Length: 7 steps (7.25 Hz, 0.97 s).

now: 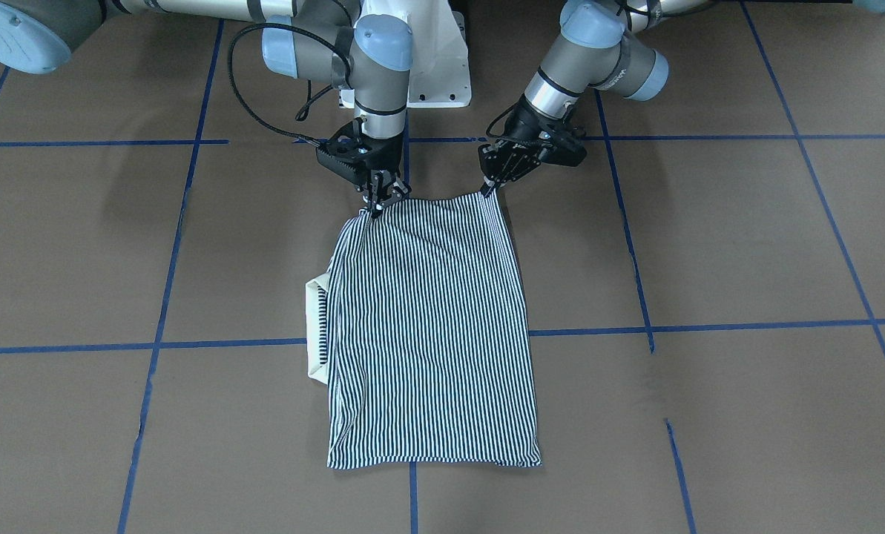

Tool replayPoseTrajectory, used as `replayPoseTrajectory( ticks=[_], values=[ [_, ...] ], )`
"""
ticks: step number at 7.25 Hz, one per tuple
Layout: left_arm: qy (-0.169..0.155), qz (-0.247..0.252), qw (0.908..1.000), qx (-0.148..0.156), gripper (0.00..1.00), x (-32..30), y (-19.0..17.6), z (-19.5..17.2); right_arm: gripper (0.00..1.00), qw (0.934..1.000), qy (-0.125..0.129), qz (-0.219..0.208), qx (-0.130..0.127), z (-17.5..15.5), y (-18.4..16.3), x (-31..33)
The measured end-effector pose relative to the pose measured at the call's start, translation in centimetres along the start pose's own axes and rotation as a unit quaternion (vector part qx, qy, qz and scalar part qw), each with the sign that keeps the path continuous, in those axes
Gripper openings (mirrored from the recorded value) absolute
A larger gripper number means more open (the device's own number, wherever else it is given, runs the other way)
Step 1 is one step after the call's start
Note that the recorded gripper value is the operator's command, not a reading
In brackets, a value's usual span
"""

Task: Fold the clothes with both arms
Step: 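Grasp the shirt's near edge with both grippers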

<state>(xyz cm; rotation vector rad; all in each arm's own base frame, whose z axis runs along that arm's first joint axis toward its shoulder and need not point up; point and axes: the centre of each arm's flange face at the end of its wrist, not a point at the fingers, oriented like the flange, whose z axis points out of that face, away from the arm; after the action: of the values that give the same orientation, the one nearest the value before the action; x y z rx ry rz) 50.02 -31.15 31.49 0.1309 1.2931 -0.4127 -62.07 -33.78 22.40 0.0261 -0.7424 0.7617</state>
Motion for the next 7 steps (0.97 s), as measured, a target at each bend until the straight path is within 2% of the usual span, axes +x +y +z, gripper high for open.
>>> replayPoseTrajectory(
  ticks=[2,4,5,7],
  values=[
    [0.001,0.002,0.9997,-0.026,0.00,3.7,0.9,-4.9,0.00,0.9994,-0.030,0.002,-0.017,-4.1,-1.4,1.4],
    [-0.010,0.003,0.9990,-0.044,0.00,7.3,1.8,-10.7,0.00,0.9987,-0.038,0.002,-0.033,-11.7,-3.2,4.8],
    [-0.018,0.003,0.9987,-0.047,0.00,8.1,2.0,-11.7,0.00,0.9987,-0.033,-0.002,-0.039,-13.8,-3.1,5.7],
    [-0.030,0.018,0.9985,-0.041,0.00,8.9,1.6,-10.4,0.00,0.9989,-0.030,-0.008,-0.035,-13.6,-3.0,4.9]
  ],
)
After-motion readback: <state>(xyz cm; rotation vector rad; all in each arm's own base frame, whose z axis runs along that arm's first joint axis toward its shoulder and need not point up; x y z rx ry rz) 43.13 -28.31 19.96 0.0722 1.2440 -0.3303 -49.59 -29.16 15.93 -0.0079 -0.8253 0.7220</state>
